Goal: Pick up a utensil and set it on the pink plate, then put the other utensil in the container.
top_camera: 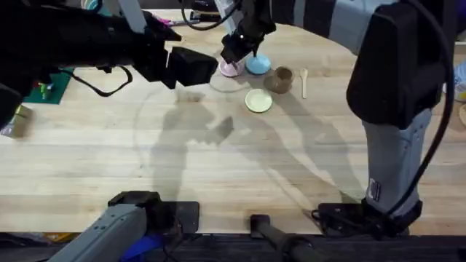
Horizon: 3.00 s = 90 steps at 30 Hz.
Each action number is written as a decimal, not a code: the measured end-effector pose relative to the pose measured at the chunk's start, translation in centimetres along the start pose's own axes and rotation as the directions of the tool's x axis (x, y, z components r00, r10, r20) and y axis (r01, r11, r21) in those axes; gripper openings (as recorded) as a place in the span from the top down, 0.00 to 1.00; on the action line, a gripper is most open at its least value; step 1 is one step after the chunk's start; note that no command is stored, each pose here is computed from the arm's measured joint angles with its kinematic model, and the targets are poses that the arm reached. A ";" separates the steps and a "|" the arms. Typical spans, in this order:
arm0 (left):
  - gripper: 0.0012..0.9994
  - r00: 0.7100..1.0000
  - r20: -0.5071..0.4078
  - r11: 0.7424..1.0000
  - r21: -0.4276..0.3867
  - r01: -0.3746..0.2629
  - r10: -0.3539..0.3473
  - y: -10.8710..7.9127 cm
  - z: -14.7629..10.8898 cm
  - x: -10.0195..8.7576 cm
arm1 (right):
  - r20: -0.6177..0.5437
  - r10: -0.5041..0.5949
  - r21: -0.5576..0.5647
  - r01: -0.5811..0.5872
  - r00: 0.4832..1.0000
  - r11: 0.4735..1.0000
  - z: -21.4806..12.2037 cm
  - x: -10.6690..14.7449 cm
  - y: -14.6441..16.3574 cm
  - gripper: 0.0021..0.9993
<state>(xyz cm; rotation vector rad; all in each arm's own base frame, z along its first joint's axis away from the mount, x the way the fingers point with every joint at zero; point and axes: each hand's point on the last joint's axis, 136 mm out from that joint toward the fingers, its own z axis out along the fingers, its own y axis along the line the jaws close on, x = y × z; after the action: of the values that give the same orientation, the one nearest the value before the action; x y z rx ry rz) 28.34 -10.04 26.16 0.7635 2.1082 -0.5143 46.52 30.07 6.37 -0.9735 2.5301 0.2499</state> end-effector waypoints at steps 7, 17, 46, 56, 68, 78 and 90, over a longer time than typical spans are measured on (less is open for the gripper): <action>0.01 1.000 0.000 1.000 0.000 0.000 0.000 0.0 0.0 0.0 | -0.006 0.001 -0.001 -0.001 1.000 1.000 0.0 0.1 0.0 0.94; 0.01 1.000 -0.001 1.000 -0.001 0.000 0.000 0.0 0.0 0.0 | -0.013 0.001 -0.002 -0.001 1.000 1.000 0.0 0.3 0.1 0.45; 0.01 1.000 -0.004 1.000 -0.008 0.000 0.000 0.1 0.0 0.1 | -0.008 0.017 0.159 -0.015 1.000 0.987 -10.4 -3.3 -2.3 0.00; 0.01 1.000 -0.004 1.000 -0.008 0.000 0.000 0.1 0.0 0.1 | 0.027 0.036 0.179 -0.040 0.999 0.983 -16.2 -2.3 -2.9 0.00; 0.01 1.000 -0.004 1.000 -0.008 0.000 0.000 0.1 0.0 0.1 | 0.014 0.084 0.325 -0.084 0.996 0.942 -25.1 5.9 -4.6 0.00; 0.01 1.000 -0.003 1.000 -0.007 0.000 0.000 0.1 0.0 0.1 | 0.045 0.214 0.389 -0.215 0.976 0.896 -28.5 12.3 -6.9 0.00; 0.01 0.992 0.033 0.991 0.051 -0.128 0.126 -0.9 0.0 -0.4 | 0.093 0.379 0.358 -0.386 0.921 0.850 -28.6 17.8 -8.1 0.00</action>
<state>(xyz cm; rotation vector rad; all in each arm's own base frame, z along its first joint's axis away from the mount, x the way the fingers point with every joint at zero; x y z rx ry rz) 27.90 -10.86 26.62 0.9087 2.0108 -0.5110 31.05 4.56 24.06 -0.3135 2.6014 -0.1085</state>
